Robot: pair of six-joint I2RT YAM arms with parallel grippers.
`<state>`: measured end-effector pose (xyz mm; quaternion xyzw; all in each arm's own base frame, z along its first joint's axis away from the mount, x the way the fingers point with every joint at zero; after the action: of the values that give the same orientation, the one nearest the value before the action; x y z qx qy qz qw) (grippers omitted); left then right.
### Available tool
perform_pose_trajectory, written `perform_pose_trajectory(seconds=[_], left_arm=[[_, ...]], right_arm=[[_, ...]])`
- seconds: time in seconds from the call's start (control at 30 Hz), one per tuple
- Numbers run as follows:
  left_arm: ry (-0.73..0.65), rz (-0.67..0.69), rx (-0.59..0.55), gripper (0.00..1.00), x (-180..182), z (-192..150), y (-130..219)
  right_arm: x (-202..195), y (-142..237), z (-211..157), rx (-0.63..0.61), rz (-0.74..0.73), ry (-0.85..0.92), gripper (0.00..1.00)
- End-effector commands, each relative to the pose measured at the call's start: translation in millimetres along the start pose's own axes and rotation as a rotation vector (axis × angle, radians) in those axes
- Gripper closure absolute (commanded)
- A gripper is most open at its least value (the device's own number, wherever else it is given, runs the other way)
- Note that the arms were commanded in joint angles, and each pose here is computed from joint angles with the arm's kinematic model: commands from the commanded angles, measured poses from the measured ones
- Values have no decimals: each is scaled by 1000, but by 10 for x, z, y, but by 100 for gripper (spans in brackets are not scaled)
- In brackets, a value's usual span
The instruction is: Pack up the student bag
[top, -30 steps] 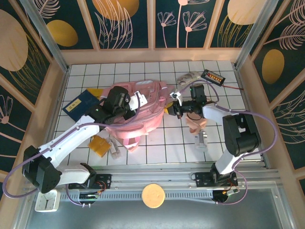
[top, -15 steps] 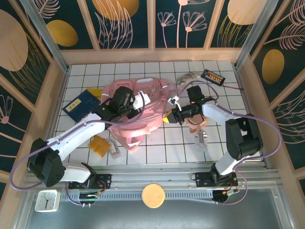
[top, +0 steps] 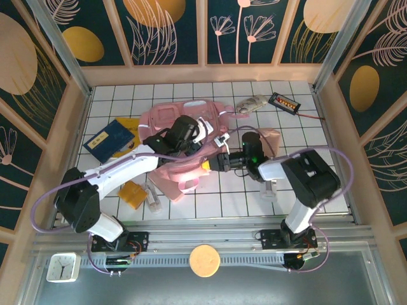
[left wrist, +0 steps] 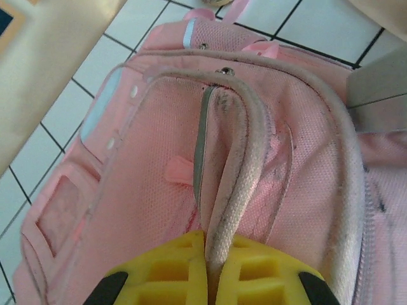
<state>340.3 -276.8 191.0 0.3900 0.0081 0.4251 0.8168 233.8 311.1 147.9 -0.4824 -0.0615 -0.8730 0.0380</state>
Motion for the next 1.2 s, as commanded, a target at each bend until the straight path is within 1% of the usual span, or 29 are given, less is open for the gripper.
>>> perform_pose_trajectory(seconds=[0.0,0.07,0.17,0.33,0.4,0.43,0.5,0.53,0.57,0.67,0.7,0.73,0.83,0.9,1.0,1.1,1.17], left_arm=[[196,26,-165,100,143,554,141],[227,16,-180,100,148,608,174],[251,18,-197,100,171,636,233],[264,26,-186,100,187,612,250],[262,24,-189,100,184,614,255],[259,28,-190,100,191,608,261],[242,41,-196,100,215,595,297],[234,46,-198,100,223,581,318],[217,47,-202,100,223,559,344],[170,46,-212,100,214,485,417],[151,44,-212,100,200,443,427],[140,44,-215,100,197,419,442],[114,37,-232,100,183,394,484],[108,30,-244,100,176,409,508],[103,16,-267,100,160,437,546],[103,13,-270,100,161,451,559],[109,8,-278,100,161,471,579]], right_arm=[[673,-262,289,-153,235,68,100],[721,-537,247,-142,256,101,100],[687,-911,212,-109,284,102,100],[466,-1155,309,-153,171,104,100],[508,-1191,298,-152,164,133,100],[519,-1170,301,-163,148,138,90],[489,-1063,299,-186,64,145,54],[455,-1021,273,-173,16,143,43],[412,-969,243,-146,-49,143,34],[362,-757,119,-71,-218,190,17],[380,-644,101,-65,-267,203,8],[383,-545,83,-62,-306,203,2],[423,-183,86,-91,-391,167,1],[373,70,114,-126,-474,116,1],[309,348,211,-171,-536,54,1],[239,524,355,-205,-559,-24,1],[222,502,373,-188,-555,-59,2]])
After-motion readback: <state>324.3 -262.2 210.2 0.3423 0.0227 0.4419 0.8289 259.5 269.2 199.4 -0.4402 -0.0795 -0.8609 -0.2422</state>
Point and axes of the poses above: each hand's point on the last joint's axis, 136 mm out from that joint toward the fingers, its own y axis back along the fingers, its own x axis along the line the jaws close on, z = x × y, the point moved 1 cm from there along y, back along the fingers, and after that the axes turned 4 degrees about y, right-handed, at the moved point
